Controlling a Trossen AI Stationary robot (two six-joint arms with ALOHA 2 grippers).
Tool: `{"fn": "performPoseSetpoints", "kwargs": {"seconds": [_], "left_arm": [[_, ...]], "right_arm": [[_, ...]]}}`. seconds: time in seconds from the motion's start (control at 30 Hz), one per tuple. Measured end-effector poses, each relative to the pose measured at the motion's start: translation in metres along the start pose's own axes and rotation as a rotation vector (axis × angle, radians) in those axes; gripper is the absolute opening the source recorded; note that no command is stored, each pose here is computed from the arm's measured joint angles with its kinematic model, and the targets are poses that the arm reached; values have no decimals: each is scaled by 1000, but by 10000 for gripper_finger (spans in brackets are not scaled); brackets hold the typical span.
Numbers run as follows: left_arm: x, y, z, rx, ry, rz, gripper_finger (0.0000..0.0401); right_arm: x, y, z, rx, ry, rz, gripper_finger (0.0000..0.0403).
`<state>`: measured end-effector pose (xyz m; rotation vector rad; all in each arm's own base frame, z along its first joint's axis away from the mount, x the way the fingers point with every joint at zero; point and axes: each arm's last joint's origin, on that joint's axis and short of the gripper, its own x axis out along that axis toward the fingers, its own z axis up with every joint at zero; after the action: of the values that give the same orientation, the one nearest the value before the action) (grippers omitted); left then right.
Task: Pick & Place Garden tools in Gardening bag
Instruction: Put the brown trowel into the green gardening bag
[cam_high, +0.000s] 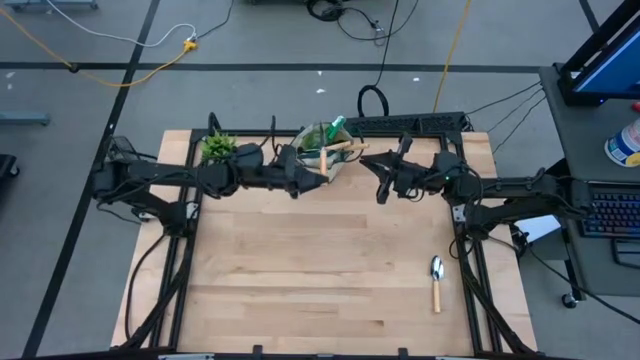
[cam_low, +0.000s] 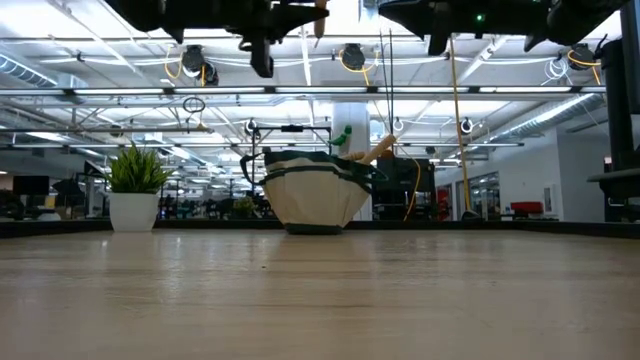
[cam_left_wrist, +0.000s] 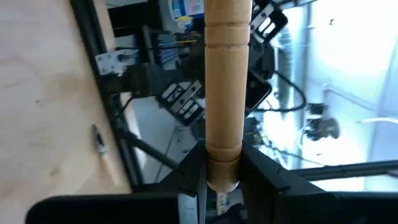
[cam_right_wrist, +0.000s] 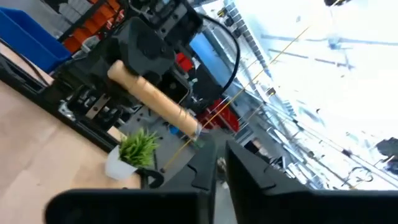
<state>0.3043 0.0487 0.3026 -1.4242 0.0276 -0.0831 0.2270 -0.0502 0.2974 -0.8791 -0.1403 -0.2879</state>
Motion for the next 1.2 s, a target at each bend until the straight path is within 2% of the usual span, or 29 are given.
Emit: {"fn": "performPoseSetpoints", "kwargs": {"seconds": [0.13,0.37,0.57,0.67,0.9,1.2], "left_arm": [[9,-2,7,-31,-32,-54,67],[27,-19,21,-22,8,-108,67],[36,-26,24,-34,39,-120,67],[37,-22,22,-63,47,-87,67],[37,-18,22,-137,57,-48,67],[37,-15,22,-269,49,-18,67]], "right_arm": [[6,0,0,-13,1,7,71],[28,7,-7,-160,17,20,138],[42,10,-14,-254,72,-111,174],[42,8,-14,-287,82,-143,186],[43,9,-14,-365,63,-123,194],[43,13,-14,-364,56,-84,193]]}}
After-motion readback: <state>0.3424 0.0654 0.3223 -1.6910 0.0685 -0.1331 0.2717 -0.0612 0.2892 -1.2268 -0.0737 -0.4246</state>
